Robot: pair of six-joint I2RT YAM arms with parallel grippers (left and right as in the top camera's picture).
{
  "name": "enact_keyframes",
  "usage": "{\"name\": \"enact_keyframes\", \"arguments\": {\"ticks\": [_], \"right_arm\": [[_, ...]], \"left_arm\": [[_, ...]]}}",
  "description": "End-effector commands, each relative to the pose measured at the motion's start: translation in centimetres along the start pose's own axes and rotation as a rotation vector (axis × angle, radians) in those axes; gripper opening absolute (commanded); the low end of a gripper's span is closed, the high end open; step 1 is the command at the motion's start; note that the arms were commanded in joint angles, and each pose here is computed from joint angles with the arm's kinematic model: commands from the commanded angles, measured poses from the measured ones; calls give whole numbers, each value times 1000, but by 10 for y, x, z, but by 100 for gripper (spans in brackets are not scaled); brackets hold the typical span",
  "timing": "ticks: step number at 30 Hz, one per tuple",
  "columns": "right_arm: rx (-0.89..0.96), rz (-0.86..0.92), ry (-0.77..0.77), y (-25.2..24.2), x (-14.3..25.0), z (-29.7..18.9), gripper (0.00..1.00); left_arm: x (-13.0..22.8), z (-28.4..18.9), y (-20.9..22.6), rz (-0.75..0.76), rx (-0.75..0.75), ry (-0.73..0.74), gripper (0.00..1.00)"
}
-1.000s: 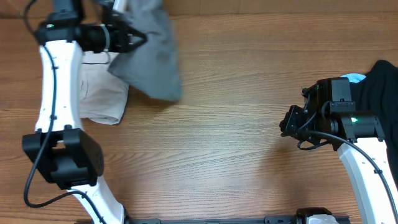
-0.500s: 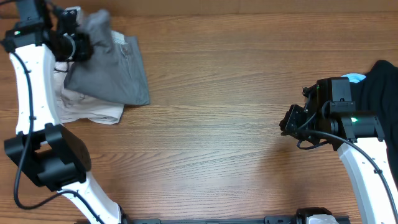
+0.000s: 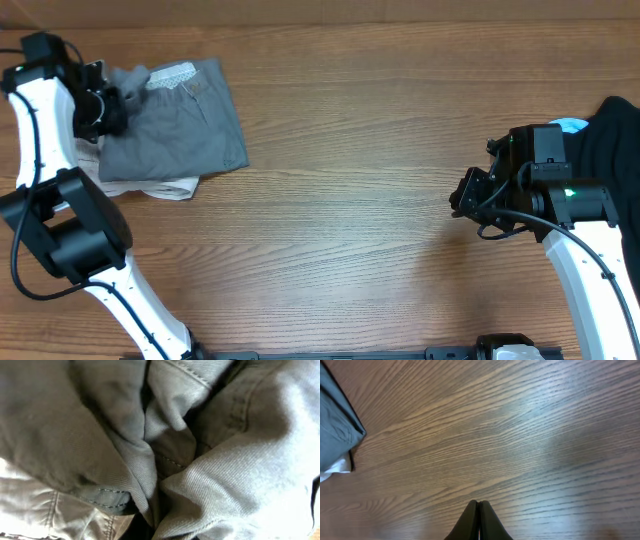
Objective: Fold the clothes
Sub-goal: 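Lower the shorts onto the white garment and release with the left gripper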
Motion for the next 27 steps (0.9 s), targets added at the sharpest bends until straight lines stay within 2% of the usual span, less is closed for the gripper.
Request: {"name": "enact_keyframes", "arguments": {"ticks": [1, 3, 8, 13, 16, 19, 23, 26, 27], "right_arm": [[-13, -6, -38, 5, -6, -7, 5], [-17, -8, -45, 5, -7, -7, 5], [-21, -10, -50, 6, -8, -7, 5], [-26, -13, -57, 7, -9, -8, 5], [-30, -14, -62, 8, -10, -8, 5], [-30, -15, -62, 8, -11, -8, 5], [-31, -15, -64, 8, -11, -8, 5], [-29, -14, -61, 8, -10, -8, 5], [-29, -14, -60, 8, -10, -8, 5]], "left_arm": [[-7, -18, 4, -14, 101, -74, 4], [-12, -25, -3, 22, 171, -122, 4], [-28, -47, -2, 83, 142, -232, 4], [-43, -77, -26, 281, 272, -394, 4], [-44, -80, -18, 272, 196, -390, 4], [-38, -70, 7, 231, 8, -305, 4], [-36, -67, 27, 131, -128, -268, 18], [-34, -67, 40, 31, -218, -251, 36], [-32, -68, 45, -4, -248, -246, 46]]}}
Point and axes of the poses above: each gripper's point midway between its finger pads, its own z axis out along the fingers, its own y axis along the line the jaws close on, x = y × z, the point moved 5 cm from there along -z, back along the fingers, and after that the axes turned 8 degrees about z, right-handed, at the moved point
